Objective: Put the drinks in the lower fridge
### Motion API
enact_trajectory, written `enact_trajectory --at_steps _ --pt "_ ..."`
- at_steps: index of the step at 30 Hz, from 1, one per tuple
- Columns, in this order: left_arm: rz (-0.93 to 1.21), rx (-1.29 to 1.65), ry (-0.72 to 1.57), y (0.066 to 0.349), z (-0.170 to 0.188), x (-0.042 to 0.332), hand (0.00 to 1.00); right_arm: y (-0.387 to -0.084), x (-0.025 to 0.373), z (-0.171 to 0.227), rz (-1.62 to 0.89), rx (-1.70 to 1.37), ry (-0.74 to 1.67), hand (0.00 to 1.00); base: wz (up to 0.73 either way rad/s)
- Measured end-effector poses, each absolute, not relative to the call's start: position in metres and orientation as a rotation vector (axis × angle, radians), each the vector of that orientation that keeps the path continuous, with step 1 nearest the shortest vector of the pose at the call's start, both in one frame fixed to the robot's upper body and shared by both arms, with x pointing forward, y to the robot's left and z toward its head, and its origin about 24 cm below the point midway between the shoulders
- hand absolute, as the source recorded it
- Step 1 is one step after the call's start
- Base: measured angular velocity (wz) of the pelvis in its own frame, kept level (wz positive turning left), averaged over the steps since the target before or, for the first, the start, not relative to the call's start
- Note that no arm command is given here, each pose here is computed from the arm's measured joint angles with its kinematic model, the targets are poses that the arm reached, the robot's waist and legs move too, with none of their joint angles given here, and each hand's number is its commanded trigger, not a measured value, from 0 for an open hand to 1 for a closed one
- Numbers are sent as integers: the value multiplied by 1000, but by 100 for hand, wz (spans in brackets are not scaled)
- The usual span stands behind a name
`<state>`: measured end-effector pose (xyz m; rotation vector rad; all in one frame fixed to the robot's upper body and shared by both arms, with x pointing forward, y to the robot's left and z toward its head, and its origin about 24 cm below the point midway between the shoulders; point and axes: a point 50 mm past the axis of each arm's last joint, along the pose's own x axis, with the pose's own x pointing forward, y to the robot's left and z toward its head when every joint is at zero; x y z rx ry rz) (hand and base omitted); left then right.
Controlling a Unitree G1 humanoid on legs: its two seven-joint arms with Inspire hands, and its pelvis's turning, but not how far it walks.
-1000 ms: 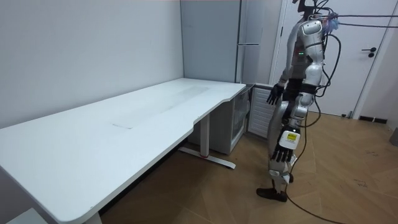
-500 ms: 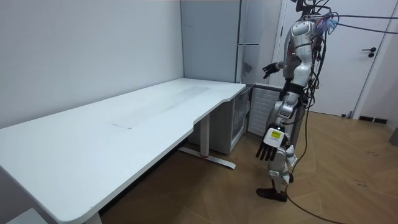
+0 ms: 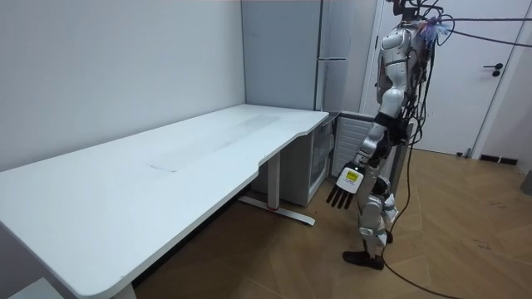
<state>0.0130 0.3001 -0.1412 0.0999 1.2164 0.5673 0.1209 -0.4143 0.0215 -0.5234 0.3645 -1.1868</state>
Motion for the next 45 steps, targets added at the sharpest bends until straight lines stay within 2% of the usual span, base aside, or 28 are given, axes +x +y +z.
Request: enact_trajectory --at_steps 10,25,34,45 --pt "541 139 1216 301 -139 11 0 -413 91 -32 -1247 -203 602 0 0" --pt "538 125 1257 295 -142 1 0 -395 48 -84 -1317 354 732 0 1" --pt "538 124 1264 296 -142 0 0 -392 28 -90 -1302 479 674 0 -1" --pt "507 102 1360 288 -149 -18 0 -380 12 -101 -1182 411 751 0 -2"
